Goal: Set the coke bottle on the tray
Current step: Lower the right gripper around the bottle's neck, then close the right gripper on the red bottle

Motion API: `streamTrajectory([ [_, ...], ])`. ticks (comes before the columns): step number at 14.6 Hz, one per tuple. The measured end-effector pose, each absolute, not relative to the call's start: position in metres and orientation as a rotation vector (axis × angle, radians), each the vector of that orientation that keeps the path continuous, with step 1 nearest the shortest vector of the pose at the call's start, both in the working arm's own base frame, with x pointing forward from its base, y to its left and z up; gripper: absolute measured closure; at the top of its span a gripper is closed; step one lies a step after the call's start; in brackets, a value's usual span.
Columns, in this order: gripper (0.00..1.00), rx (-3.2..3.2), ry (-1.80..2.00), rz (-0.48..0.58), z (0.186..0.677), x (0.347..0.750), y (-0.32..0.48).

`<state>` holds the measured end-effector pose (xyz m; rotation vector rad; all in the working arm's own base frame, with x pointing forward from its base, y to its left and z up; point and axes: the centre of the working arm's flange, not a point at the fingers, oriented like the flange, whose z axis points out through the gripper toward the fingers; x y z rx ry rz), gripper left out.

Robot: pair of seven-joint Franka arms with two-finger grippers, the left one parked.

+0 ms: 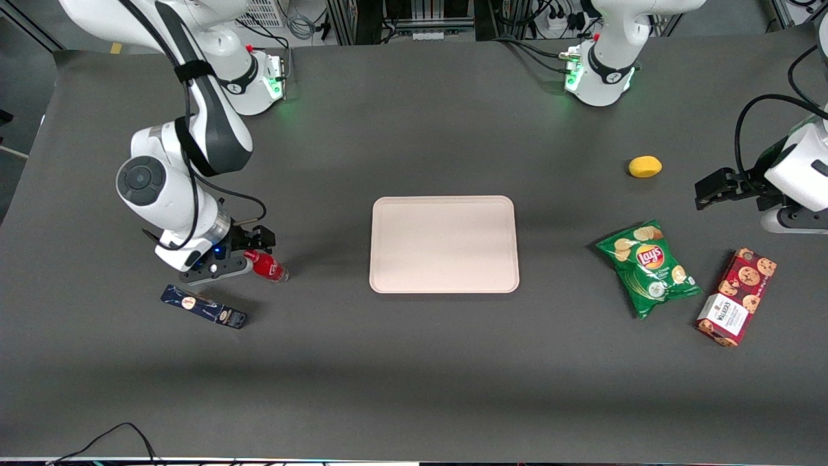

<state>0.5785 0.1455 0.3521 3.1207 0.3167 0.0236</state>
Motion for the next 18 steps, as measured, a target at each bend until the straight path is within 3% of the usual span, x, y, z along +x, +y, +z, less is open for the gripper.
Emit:
streamTrajectory([
  [8,0.00,3.113,0.358,0.038,0.316,0.587,0.145],
  [18,0.00,3.103,0.360,-0.053,0.286,0.577,0.140],
])
